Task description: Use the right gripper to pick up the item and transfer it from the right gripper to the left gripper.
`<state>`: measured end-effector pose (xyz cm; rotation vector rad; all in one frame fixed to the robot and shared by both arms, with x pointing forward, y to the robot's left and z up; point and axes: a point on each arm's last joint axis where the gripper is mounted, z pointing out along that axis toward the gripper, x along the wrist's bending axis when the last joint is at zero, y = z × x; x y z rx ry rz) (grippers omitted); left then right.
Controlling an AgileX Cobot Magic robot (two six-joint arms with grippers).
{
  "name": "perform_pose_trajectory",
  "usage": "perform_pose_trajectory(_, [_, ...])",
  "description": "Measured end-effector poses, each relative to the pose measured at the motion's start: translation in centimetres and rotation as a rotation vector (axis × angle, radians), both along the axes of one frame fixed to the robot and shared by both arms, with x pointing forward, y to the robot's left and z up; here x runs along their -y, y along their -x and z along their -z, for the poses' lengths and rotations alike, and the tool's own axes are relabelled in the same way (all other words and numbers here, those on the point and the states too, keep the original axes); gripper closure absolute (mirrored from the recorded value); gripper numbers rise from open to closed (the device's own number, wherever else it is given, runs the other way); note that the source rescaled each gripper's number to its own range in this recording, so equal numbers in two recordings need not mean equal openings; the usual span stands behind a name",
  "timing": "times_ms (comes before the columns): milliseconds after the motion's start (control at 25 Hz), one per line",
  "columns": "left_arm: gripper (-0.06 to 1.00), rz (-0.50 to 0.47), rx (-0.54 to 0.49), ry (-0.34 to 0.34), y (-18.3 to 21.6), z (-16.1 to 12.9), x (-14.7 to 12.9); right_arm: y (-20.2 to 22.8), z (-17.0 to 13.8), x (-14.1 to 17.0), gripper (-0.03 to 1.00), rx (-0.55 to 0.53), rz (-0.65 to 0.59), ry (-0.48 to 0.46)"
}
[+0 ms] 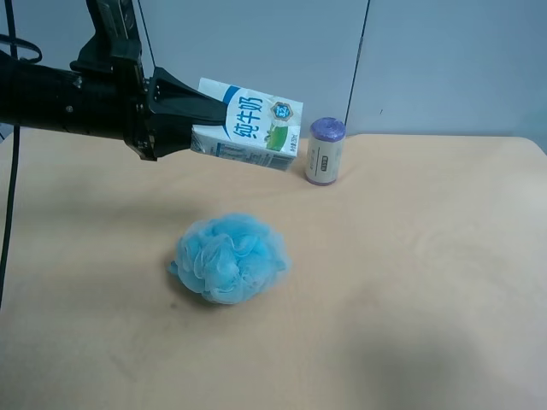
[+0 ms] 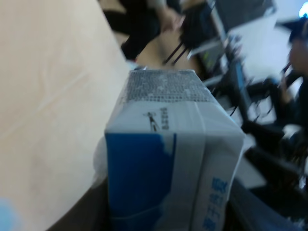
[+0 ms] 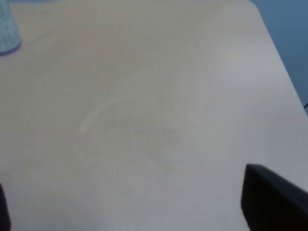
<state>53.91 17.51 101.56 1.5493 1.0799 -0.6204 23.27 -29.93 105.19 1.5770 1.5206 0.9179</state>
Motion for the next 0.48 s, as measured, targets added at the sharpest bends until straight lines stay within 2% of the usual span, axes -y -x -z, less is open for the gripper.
perform_pose_trajectory(80, [0.93, 0.033, 0.023, -0.056, -0.7, -1.2, 0.0, 0.0, 0.0, 0.0, 0.09, 0.0, 0.0, 0.0])
perform_pose_trajectory(160, [0.93, 0.026, 0.038, -0.155, -1.5, -2.1, -0.2, 0.0, 0.0, 0.0, 0.09, 0.0, 0.0, 0.0])
perform_pose_trajectory(360, [0.93, -0.108, 0.068, -0.519, -3.7, -2.6, -2.2, 0.0, 0.0, 0.0, 0.09, 0.0, 0.0, 0.0])
perform_pose_trajectory(480, [0.93, -0.161, 0.072, -0.687, -4.3, -2.3, -3.4, 0.0, 0.0, 0.0, 0.09, 0.0, 0.0, 0.0])
